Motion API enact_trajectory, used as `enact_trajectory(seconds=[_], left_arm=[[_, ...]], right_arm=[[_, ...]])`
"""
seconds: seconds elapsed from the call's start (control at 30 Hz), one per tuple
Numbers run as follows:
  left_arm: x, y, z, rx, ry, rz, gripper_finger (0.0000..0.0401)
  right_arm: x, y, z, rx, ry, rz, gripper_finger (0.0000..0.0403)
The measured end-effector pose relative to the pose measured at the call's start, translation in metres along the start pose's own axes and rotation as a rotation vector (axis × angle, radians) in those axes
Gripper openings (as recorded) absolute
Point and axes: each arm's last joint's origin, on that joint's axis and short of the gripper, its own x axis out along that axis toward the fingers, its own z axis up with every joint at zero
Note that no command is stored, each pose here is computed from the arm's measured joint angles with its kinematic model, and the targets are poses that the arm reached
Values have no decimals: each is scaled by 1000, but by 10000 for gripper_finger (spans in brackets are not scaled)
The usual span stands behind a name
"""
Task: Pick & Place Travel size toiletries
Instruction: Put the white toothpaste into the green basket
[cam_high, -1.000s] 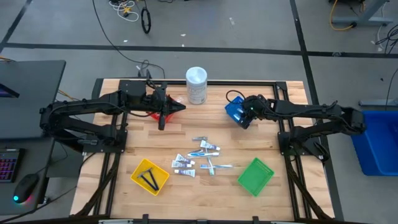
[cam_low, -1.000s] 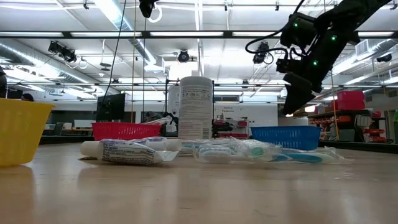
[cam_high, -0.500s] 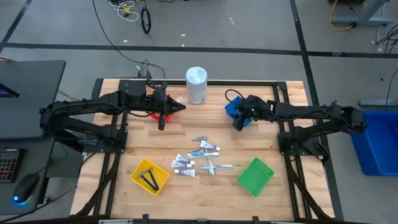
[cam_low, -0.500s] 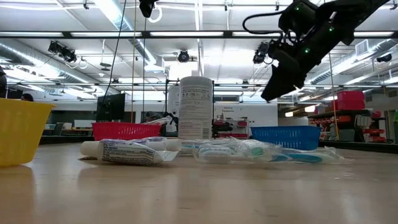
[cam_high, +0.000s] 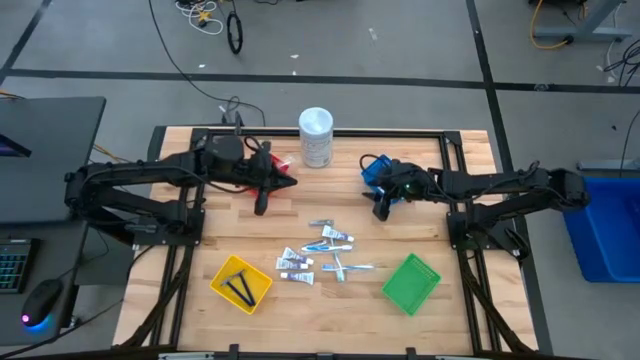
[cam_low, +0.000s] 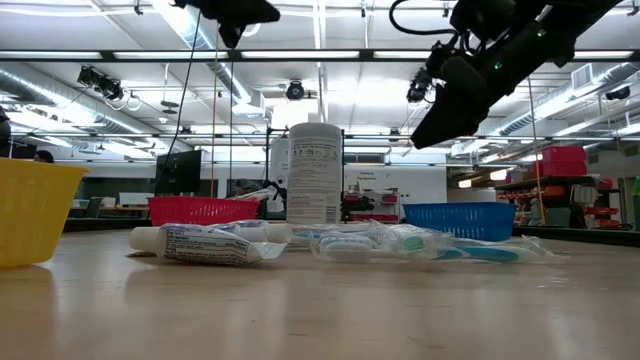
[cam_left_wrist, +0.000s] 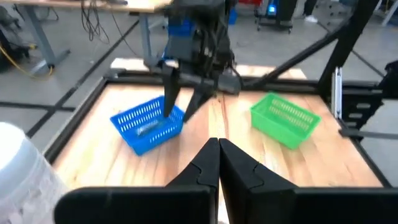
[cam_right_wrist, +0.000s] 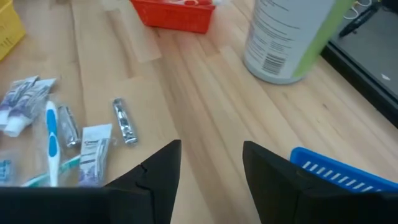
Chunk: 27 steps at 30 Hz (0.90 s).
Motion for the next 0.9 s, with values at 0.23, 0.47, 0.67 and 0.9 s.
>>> enact_trajectory(seconds=[0.23,0.47,0.67,0.9], left_arm=[[0,-1,-5,-5,52,5,10],[0,-1,-7,-3,68,5,5],[0,-1,-7,-1,66,14,11],[0,0,-6,-2,61,16,6]], right_arm=[[-1,9,3,-14,-42,35,187],[-1,25,6,-38,-100,97,175],[4,41,3,-70,-106,151,166],[13,59,-3,-70,-91,195,183]])
